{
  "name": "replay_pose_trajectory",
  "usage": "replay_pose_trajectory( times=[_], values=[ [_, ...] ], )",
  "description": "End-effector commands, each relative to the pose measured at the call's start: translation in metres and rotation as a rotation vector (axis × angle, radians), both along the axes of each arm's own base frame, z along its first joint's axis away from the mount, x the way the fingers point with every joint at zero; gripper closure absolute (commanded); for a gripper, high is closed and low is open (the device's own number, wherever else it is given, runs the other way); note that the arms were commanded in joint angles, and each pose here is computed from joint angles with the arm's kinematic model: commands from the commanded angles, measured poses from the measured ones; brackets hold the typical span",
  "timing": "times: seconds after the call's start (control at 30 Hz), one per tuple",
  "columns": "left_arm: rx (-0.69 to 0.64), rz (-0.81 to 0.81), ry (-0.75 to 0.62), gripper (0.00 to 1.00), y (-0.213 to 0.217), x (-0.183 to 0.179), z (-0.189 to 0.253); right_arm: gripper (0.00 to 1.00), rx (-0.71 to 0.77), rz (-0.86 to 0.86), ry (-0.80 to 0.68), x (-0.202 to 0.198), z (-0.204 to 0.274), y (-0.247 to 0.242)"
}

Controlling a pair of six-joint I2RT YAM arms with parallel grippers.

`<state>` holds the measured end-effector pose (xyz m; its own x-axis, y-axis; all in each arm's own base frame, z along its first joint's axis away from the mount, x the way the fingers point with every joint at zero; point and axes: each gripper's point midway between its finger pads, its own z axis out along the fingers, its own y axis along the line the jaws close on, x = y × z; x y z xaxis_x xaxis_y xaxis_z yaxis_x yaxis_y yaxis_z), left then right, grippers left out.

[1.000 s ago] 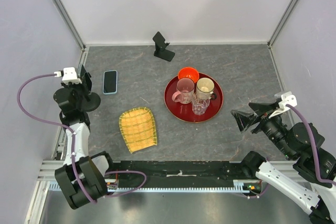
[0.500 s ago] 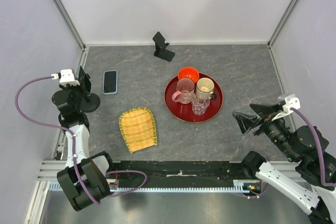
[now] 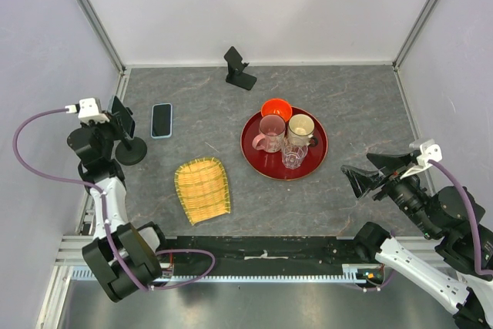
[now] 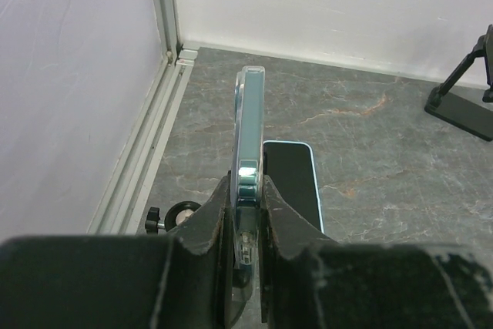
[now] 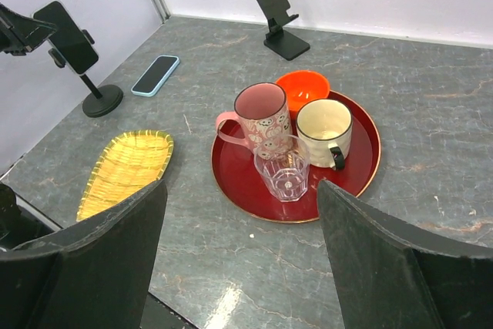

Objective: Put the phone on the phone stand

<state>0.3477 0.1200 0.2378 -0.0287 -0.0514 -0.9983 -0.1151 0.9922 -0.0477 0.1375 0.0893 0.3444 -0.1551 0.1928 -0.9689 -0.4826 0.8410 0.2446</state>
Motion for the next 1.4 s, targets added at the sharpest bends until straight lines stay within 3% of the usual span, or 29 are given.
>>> replay_pose_trajectory(
  times=[0.0, 0.57, 0.7, 0.73, 0.8, 0.83, 1.17, 1.27, 1.37],
  values=[
    [-0.166, 0.02, 0.136, 0.98, 0.002, -0.007, -0.032, 0.14, 0.044, 0.006, -0.03, -0.004, 0.014, -0.002],
    [-0.311, 0.033, 0.223, 0.95, 0.003, -0.012, -0.056, 0.14, 0.066, 0.023, -0.032, -0.009, 0.015, -0.003],
    [-0.323, 0.053, 0.19, 0.64, 0.002, -0.018, -0.046, 0.14, 0.064, 0.025, -0.034, -0.009, 0.015, -0.003],
    [-0.321, 0.057, 0.177, 0.51, 0.001, -0.019, -0.041, 0.14, 0.063, 0.029, -0.035, -0.01, 0.014, -0.003],
    [-0.33, 0.07, 0.164, 0.1, 0.001, -0.022, -0.037, 0.14, 0.063, 0.031, -0.033, -0.01, 0.013, -0.002],
    [-0.334, 0.076, 0.161, 0.07, 0.001, -0.024, -0.034, 0.13, 0.063, 0.032, -0.033, -0.01, 0.013, -0.002],
    [-0.42, 0.164, 0.01, 0.05, -0.016, -0.058, 0.033, 0.13, 0.057, 0.035, -0.027, -0.008, 0.012, 0.001],
    [-0.452, 0.164, -0.019, 0.15, -0.029, -0.066, 0.051, 0.13, 0.04, 0.041, 0.001, -0.003, 0.003, 0.008],
    [-0.419, 0.041, -0.077, 0.21, -0.059, -0.065, 0.085, 0.13, 0.03, 0.056, 0.032, 0.002, -0.002, 0.019]
  ],
)
